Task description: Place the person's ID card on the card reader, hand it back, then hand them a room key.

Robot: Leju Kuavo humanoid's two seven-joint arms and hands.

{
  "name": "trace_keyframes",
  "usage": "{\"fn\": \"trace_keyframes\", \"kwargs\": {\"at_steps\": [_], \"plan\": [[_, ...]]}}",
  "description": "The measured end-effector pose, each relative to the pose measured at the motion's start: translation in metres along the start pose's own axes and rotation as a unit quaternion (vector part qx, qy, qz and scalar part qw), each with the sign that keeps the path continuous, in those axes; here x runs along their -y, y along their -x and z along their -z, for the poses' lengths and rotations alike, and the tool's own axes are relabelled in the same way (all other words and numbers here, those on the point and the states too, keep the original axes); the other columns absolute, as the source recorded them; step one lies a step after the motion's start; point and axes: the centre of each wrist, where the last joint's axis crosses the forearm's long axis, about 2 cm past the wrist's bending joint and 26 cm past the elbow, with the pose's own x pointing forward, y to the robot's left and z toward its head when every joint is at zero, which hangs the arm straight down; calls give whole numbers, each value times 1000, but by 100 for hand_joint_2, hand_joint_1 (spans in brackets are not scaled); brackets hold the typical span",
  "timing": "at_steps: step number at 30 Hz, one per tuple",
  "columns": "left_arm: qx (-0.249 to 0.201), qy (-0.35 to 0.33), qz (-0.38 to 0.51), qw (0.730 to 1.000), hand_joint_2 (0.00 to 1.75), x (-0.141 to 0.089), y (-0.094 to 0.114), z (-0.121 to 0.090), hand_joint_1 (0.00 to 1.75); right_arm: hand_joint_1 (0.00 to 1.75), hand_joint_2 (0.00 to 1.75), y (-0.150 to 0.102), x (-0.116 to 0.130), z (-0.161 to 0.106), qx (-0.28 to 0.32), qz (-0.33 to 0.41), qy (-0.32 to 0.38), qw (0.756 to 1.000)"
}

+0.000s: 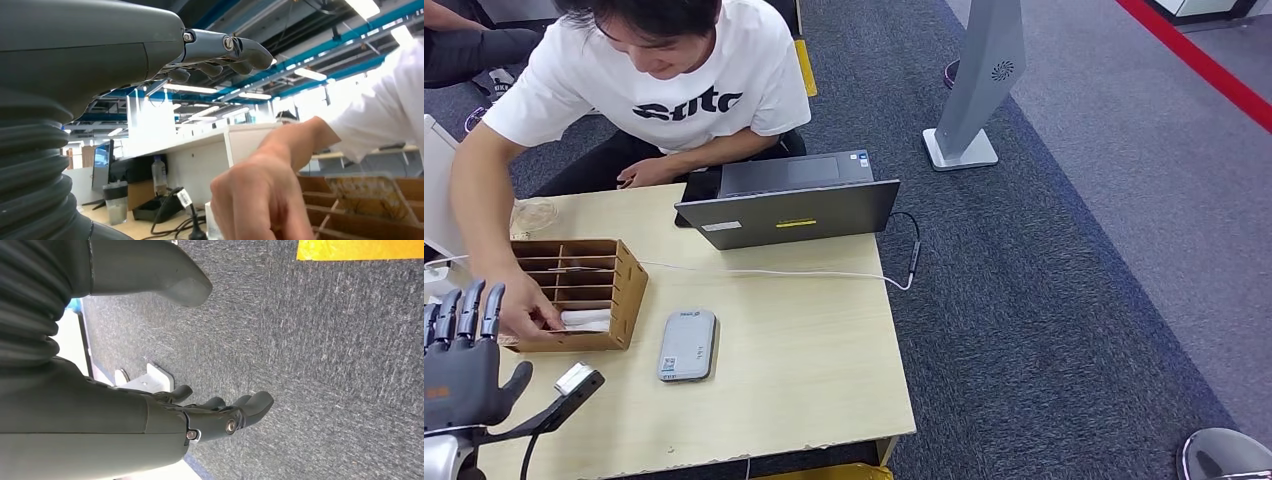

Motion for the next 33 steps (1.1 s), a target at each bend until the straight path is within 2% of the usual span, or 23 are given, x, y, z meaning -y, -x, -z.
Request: {"fn": "trace_keyframes", "kwargs": {"at_steps": [16,29,31,33], "plan": [[-1,56,34,998,175,-3,17,12,0,0,175,0,-1,-1,-5,11,-2,1000],[9,71,16,997,175,-8,21,21,0,0,175,0,-1,-1,-6,11,-2,1000],[11,73,12,997,175,-8,21,23,2,0,175,-1,-1,-1,-5,10,-2,1000],[16,77,8,997,175,-7,20,26,12,0,175,-1,-1,0,-5,9,-2,1000]]}}
